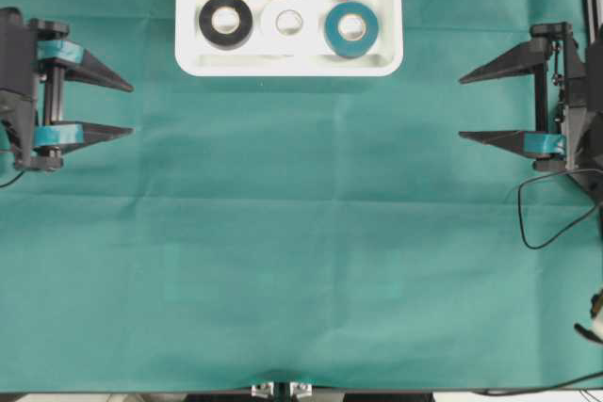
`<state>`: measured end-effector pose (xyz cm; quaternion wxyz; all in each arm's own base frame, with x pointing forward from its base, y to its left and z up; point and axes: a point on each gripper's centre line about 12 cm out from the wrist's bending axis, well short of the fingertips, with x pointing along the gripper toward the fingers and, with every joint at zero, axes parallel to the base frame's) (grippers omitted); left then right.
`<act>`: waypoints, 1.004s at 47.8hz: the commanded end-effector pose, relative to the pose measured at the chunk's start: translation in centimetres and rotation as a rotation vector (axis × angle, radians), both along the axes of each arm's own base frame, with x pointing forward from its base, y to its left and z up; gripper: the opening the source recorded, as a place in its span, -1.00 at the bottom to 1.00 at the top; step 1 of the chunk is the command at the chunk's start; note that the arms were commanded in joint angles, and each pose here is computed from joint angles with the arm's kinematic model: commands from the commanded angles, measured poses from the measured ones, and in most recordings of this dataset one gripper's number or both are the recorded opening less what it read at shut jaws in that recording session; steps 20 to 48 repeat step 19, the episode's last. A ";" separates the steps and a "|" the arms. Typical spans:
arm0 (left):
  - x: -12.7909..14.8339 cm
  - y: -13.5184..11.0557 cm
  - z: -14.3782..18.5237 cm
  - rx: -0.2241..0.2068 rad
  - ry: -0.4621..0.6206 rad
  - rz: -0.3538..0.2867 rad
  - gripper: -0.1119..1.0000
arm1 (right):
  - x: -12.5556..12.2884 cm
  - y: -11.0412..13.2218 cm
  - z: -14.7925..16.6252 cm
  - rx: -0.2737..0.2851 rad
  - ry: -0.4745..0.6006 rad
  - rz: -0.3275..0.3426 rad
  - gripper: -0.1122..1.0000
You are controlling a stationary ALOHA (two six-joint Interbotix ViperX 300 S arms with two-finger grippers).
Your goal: Put the tape alternately from left to right into the white case.
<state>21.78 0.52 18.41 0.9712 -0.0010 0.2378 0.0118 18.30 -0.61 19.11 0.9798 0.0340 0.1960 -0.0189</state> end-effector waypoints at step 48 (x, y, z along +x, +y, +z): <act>-2.5 0.1 1.2 0.006 -0.118 0.008 0.94 | -0.5 -0.2 0.5 0.002 -0.029 -0.021 0.76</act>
